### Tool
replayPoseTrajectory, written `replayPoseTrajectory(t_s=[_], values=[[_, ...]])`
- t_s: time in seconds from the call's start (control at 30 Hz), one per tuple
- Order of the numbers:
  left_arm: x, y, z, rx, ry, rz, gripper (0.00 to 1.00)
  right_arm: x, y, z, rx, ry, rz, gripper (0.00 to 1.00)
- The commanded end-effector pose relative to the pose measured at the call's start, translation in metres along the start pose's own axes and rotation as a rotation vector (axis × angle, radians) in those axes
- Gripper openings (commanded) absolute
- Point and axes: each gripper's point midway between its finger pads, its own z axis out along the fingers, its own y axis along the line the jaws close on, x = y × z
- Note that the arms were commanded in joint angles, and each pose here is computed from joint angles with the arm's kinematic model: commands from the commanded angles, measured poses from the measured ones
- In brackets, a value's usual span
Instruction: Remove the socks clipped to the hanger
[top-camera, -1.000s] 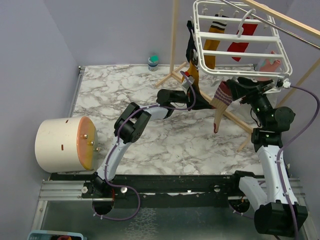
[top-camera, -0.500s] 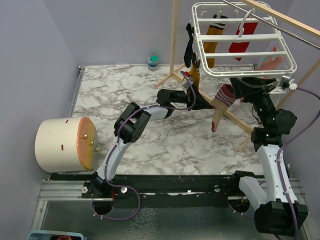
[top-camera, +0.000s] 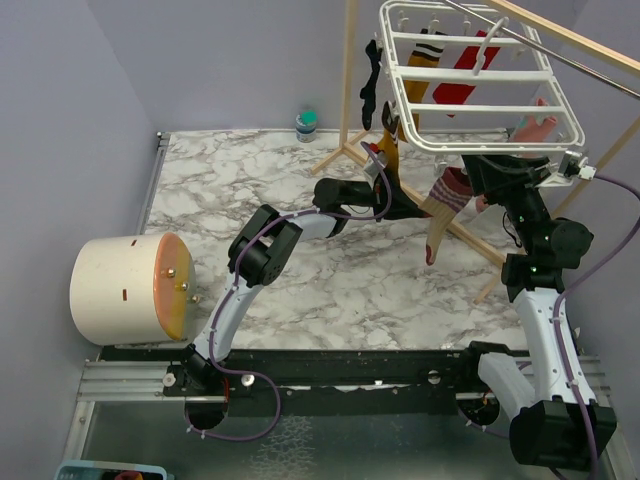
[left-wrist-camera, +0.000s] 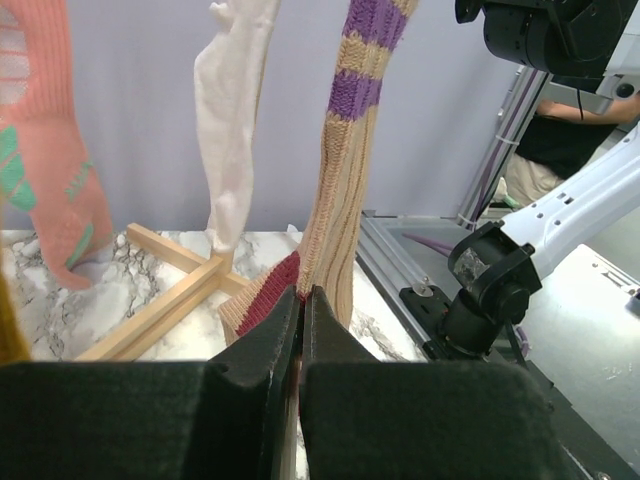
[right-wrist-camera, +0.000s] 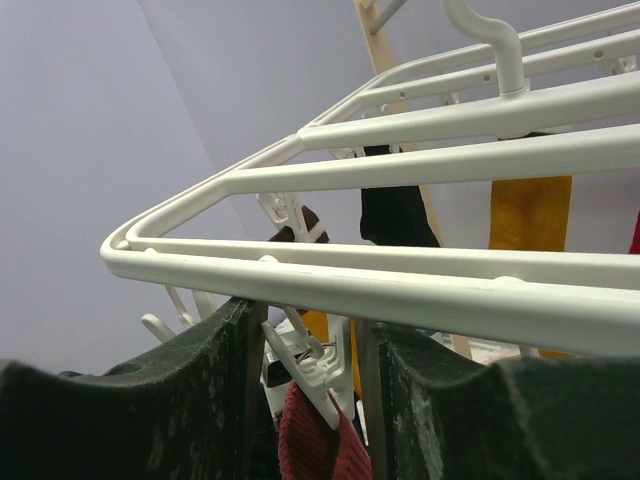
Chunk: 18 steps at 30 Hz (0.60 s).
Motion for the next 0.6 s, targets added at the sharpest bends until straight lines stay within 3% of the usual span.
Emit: replayPoseTrajectory(t_s=[0.0,0.43,0.57], values=[[-0.009,-0.013,-0.001,0.066,-0.033,0.132,0.00,-0.015,0.009,0.004,-0.024,-0.041,-0.021,0.43],[-0.008,-0.016,-0.008,0.069,-0.045,0.112,0.00,-0.011,0.007,0.005,-0.018,-0.025,-0.007,0.21],[-0.003,-0.023,-0.013,0.048,-0.038,0.100,0.00,-0.011,0.007,0.005,-0.016,-0.025,-0.008,0.21]])
